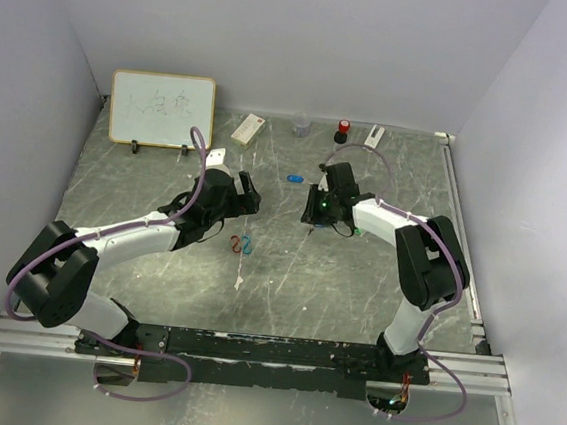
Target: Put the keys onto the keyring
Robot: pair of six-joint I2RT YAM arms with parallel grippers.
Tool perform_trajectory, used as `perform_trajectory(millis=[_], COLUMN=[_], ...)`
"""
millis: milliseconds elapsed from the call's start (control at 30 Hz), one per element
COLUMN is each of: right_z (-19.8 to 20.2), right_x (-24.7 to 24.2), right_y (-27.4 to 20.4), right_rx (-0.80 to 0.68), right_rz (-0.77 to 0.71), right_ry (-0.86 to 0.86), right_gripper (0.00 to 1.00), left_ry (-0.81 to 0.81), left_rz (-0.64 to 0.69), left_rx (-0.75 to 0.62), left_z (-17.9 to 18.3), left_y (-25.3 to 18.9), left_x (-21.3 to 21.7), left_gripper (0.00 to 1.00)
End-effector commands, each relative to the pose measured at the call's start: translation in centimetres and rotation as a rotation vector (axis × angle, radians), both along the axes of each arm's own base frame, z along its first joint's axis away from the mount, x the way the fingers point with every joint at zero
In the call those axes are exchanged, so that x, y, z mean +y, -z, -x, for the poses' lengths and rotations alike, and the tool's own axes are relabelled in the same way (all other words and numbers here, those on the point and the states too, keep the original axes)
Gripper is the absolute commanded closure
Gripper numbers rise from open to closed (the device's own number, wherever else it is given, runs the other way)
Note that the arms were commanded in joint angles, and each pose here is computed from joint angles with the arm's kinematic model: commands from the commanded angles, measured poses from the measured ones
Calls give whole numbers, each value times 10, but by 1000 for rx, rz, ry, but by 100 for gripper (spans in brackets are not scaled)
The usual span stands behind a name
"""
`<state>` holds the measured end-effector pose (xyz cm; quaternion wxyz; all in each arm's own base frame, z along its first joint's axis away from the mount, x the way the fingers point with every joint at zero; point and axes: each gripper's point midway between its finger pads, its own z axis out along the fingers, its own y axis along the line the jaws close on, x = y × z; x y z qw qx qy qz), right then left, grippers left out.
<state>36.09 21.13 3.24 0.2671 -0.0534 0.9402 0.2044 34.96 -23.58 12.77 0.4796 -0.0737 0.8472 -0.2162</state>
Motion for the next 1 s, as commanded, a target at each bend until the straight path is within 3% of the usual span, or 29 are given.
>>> perform_trajectory(millis=[0, 100, 233, 367, 600, 967], right_z=[-9, -12, -12, -13, -20, -66], right_x=[12, 7, -10, -18, -22, -7], right_y=[-10, -14, -16, -20, -29, -8], right_rx=[-51, -70, -90, -117, -177, -202], right_rz=[13, 40, 106, 121, 128, 155], right_ry=[-16, 7, 48, 67, 75, 70], right_gripper=[77, 73, 54, 49, 48, 51], left_ry=[14, 17, 31, 54, 72, 67], left_rz=[24, 26, 31, 11, -4, -26], left_rx=[-42, -43, -39, -21, 10, 17], left_z=[-6, -6, -5, -7, -9, -11], left_y=[-21, -22, -21, -16, -7, -3], left_x=[-4, -5, -7, -12, -17, -16], left_gripper=[3, 3, 3, 2, 2, 2])
